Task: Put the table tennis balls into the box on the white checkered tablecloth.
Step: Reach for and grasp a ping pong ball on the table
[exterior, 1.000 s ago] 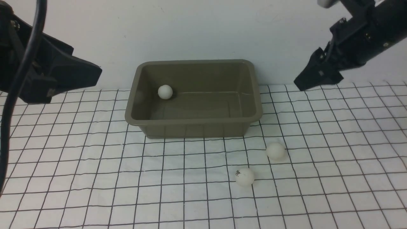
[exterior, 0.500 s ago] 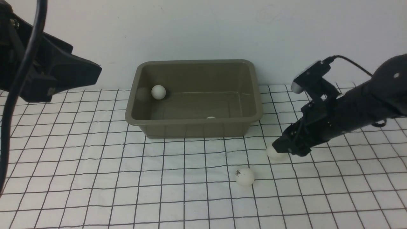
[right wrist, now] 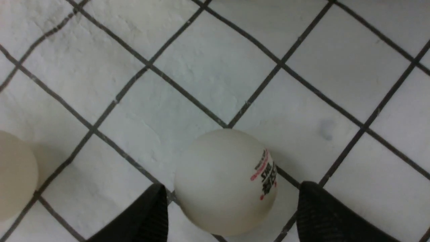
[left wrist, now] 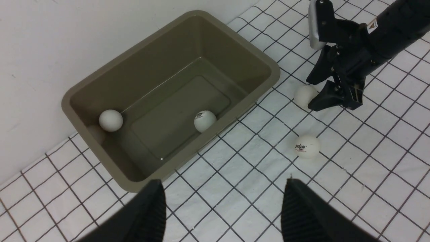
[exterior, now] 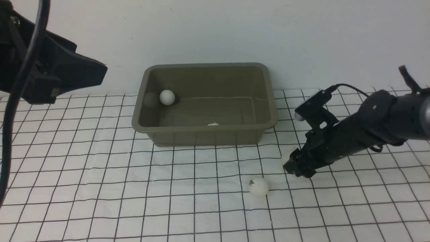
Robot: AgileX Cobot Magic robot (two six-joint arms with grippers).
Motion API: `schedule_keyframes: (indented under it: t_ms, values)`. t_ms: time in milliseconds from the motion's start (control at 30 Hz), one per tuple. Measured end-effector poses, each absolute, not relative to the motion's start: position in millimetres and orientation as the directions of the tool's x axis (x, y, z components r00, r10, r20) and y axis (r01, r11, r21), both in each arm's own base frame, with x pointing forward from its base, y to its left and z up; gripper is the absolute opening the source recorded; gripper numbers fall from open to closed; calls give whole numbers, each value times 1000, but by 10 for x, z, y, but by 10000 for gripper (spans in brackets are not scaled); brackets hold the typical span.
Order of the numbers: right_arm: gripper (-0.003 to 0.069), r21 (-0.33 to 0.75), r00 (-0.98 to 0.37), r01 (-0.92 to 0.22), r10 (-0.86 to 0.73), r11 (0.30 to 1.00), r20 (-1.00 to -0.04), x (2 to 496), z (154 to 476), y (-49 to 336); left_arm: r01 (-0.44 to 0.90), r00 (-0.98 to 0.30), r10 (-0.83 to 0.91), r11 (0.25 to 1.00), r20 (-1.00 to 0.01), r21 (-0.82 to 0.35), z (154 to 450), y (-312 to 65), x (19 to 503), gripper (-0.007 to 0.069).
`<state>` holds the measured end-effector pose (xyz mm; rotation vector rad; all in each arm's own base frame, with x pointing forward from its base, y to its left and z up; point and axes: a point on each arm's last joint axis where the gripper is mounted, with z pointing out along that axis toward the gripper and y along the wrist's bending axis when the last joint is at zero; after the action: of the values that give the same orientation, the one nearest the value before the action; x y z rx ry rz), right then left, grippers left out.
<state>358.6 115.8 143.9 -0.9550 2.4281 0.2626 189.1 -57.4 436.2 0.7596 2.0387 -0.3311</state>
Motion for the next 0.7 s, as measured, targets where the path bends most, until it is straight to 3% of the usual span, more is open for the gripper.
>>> schedule_keyframes:
  t_ms: [200, 233, 500, 700]
  values:
    - [384, -11, -619, -666, -561, 746, -550, 3619, 1435, 1166, 629, -398, 386, 775, -832, 58, 4364, -574, 1893, 415]
    - [344, -12, -617, -663, -555, 748, -558, 3627, 1442, 1169, 629, -398, 386, 775, -832, 58, 4364, -574, 1893, 415]
    - [341, -26, -609, -652, -543, 758, -578, 3639, 1509, 1154, 628, -398, 385, 776, -832, 59, 4364, -573, 1893, 415]
    - [341, -90, -544, -587, -475, 804, -691, 3620, 2110, 953, 628, -398, 385, 776, -832, 59, 4364, -573, 1893, 415]
